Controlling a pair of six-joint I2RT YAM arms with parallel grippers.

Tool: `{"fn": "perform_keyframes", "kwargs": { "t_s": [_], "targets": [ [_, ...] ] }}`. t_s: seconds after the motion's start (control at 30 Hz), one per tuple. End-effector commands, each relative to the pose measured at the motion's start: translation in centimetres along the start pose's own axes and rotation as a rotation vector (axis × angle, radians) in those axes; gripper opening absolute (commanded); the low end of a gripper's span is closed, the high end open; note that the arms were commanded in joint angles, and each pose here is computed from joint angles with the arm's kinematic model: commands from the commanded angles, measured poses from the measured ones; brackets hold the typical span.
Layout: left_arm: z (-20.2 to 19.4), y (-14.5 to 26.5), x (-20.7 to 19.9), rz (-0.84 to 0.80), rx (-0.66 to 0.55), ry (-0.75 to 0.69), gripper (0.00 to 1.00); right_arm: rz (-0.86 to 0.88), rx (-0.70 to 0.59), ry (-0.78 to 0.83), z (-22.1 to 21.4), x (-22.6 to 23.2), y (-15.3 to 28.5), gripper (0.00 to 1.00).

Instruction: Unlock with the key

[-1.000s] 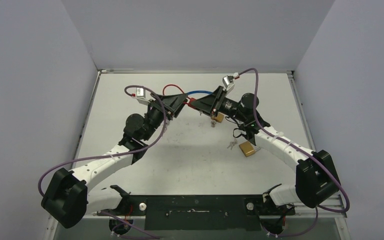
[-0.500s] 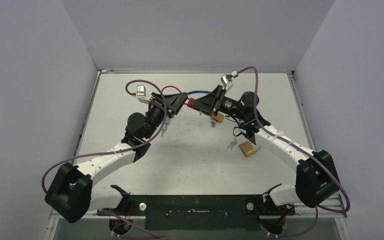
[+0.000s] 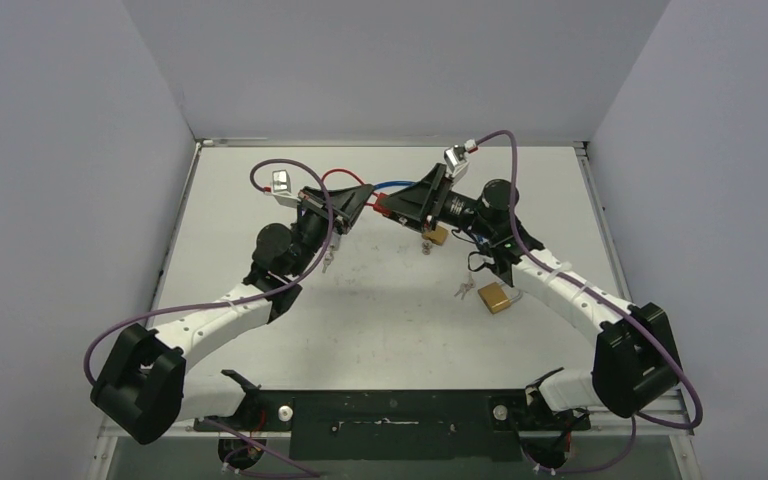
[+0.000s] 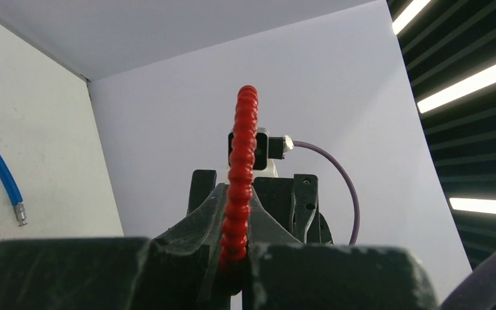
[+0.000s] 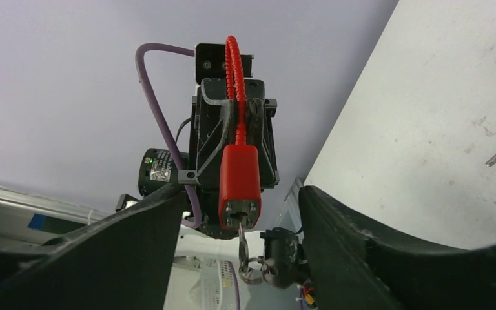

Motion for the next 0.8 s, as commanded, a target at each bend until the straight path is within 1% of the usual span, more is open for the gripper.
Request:
{"fn": "perform_keyframes", "kwargs": {
  "t_s": [0.0,0.1,0.17,0.2,0.27,0.3,0.4,0.5,0.6,0.7,0.77],
  "targets": [
    [1.2,-0.7,-3.0,-0.113,-0.057,0.019,0.0,0.062,-0.085,0.102,0.7,2.7,2.0,0.7],
    [1.2,-0.8,-2.9,-0.111,-0.053,0.035,0.0,0.049,-0.114,0.112,0.8,2.6,3.1,0.74],
    [1.2,-0.8,-2.9,-0.118,-0.049,0.048,0.0,0.043,-0.123,0.113,0.6,2.5,3.8,0.74],
    [1.2,-0.8,-2.8,-0.123,-0.047,0.054,0.0,0.036,-0.126,0.119,0.6,2.4,4.0,0.73],
    [1.2,-0.7,-2.9,-0.127,-0.044,0.061,0.0,0.013,-0.13,0.133,0.5,2.0,4.3,0.68],
    [1.2,-0.7,-2.9,-0.127,-0.043,0.063,0.0,0.002,-0.13,0.137,0.5,1.9,4.5,0.64],
    [1.1,-0.8,-3.1,-0.128,-0.032,0.067,0.0,0.0,-0.129,0.154,0.8,1.9,4.8,0.48],
    [1.1,-0.7,-3.2,-0.128,-0.031,0.072,0.0,0.001,-0.118,0.168,1.1,2.0,4.7,0.35],
    [1.1,-0.7,-3.2,-0.128,-0.03,0.08,0.0,0.003,-0.108,0.17,1.3,2.1,4.4,0.27],
    [1.2,-0.7,-3.3,-0.131,-0.031,0.08,0.0,0.011,-0.094,0.164,1.3,2.1,4.3,0.26],
    [1.2,-0.7,-3.2,-0.13,-0.031,0.081,0.0,0.016,-0.077,0.158,1.3,2.1,4.2,0.29]
  ]
}}
Point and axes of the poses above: each gripper's point midway between its finger pads, its own y axis back along the fingers, its own x axis along the line the jaws close on, z = x × y, the point moved 8 cm from there along y, back along the fingers, and after that the axes turned 7 degrees about -y, right-handed, at the moved point
